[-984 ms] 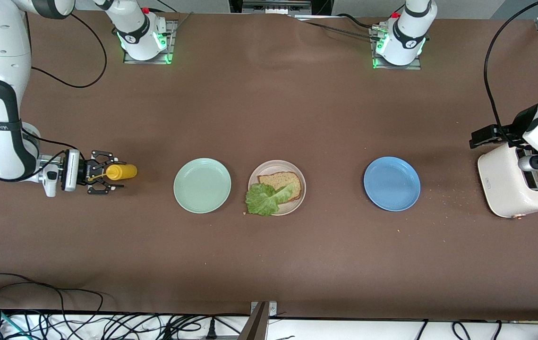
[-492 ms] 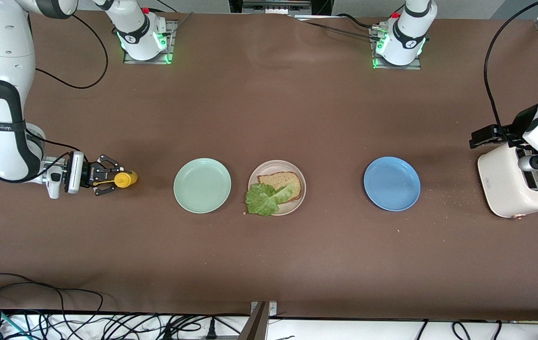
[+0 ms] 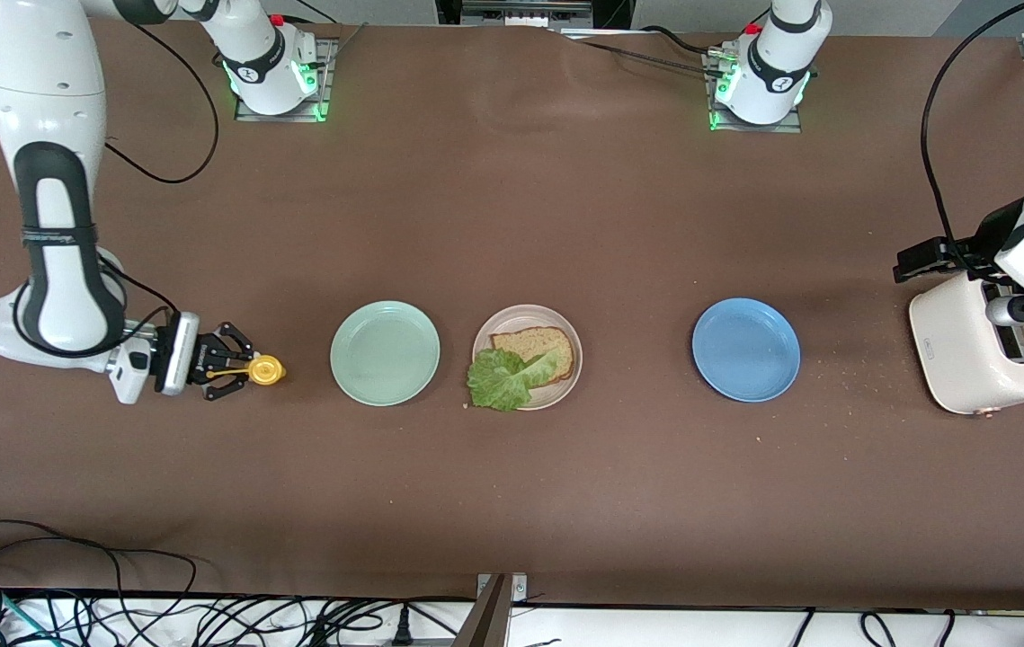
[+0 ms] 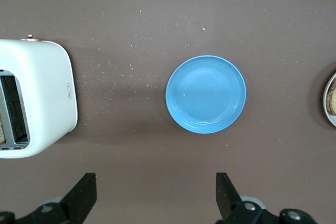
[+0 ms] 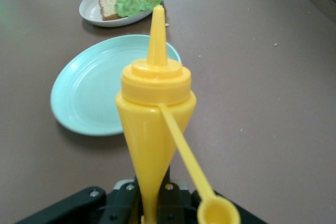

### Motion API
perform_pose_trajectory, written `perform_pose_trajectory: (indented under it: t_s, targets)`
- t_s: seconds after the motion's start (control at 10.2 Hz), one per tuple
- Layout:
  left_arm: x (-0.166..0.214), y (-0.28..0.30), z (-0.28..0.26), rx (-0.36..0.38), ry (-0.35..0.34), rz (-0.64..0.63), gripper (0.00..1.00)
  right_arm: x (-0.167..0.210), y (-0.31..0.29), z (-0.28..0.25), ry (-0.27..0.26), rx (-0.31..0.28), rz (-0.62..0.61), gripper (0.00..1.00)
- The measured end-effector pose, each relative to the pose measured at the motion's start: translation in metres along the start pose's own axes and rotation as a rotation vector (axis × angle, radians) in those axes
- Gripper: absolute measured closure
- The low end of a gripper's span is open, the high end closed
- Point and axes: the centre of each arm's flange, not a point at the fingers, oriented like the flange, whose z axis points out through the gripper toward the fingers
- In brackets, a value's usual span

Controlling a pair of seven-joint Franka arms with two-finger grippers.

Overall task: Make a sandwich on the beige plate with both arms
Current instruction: 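Carry the yellow bottle with the right gripper over the beige plate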

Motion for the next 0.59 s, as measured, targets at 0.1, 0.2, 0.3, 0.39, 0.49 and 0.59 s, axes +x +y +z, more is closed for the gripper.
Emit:
perform_pose_trajectory:
  t_s: [0.1, 0.2, 0.3, 0.39, 0.49, 0.59]
  targets:
    - [0.000, 0.000, 0.000, 0.000, 0.000, 0.000, 0.00, 0.028, 0.005, 0.006, -0.056, 0.000, 0.011, 0.91]
    - [0.000, 0.000, 0.000, 0.000, 0.000, 0.000, 0.00, 0.056, 0.009, 0.010, -0.112, 0.005, 0.025, 0.91]
    - [0.000, 0.000, 0.000, 0.000, 0.000, 0.000, 0.00, 0.088, 0.011, 0.014, -0.184, 0.010, 0.039, 0.91]
    - [0.000, 0.000, 0.000, 0.000, 0.000, 0.000, 0.00, 0.123, 0.011, 0.017, -0.270, 0.002, 0.054, 0.91]
    - [0.000, 0.000, 0.000, 0.000, 0.000, 0.000, 0.00, 0.163, 0.008, 0.023, -0.367, -0.021, 0.070, 0.91]
    - [0.000, 0.000, 0.000, 0.000, 0.000, 0.000, 0.00, 0.205, -0.002, 0.036, -0.464, -0.054, 0.083, 0.91]
